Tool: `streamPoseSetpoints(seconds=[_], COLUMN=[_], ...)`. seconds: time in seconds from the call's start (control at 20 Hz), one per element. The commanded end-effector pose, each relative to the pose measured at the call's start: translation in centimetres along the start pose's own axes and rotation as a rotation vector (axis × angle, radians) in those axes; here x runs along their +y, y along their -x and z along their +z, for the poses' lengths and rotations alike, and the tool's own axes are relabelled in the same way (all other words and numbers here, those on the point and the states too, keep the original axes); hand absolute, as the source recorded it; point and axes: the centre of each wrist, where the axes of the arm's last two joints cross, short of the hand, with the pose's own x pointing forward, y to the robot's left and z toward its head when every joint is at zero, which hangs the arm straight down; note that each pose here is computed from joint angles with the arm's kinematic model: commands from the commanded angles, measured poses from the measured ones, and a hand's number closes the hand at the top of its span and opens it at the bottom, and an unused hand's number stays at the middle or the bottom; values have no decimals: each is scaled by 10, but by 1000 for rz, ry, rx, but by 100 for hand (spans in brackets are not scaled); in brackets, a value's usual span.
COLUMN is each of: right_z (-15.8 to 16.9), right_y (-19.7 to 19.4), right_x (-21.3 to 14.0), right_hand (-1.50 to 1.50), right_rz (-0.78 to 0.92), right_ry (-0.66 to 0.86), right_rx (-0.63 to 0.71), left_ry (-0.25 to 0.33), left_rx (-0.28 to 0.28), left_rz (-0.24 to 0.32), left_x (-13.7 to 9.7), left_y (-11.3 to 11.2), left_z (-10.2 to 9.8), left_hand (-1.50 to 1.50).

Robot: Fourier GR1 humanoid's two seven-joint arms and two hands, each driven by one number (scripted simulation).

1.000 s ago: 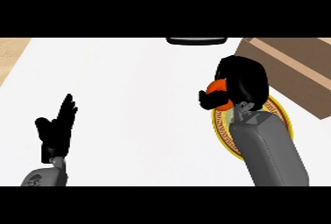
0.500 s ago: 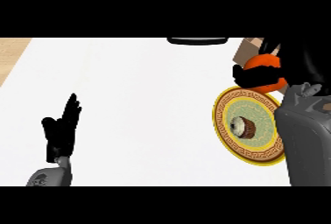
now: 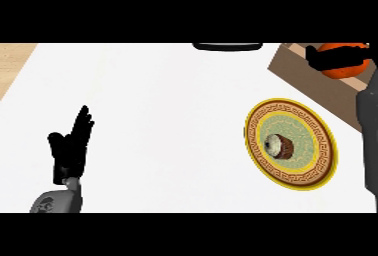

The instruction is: Pick the squash from the plate and place it in the cardboard box

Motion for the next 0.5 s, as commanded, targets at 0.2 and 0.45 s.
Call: streamPoseSetpoints(seconds=[0.2,0.45], right_z=[-58,-81], right_y=[68,99], right_x=[37,45], right_hand=[150,150], right_rz=[-68,-69], right_ry=[-13,-4], right_rx=[25,37], left_ry=[31,34], left_rx=[-14,-16], left_rz=[0,-5], left_x=[-2,12], left_y=[-8,-5], left_z=[8,0], left_hand=[0,0])
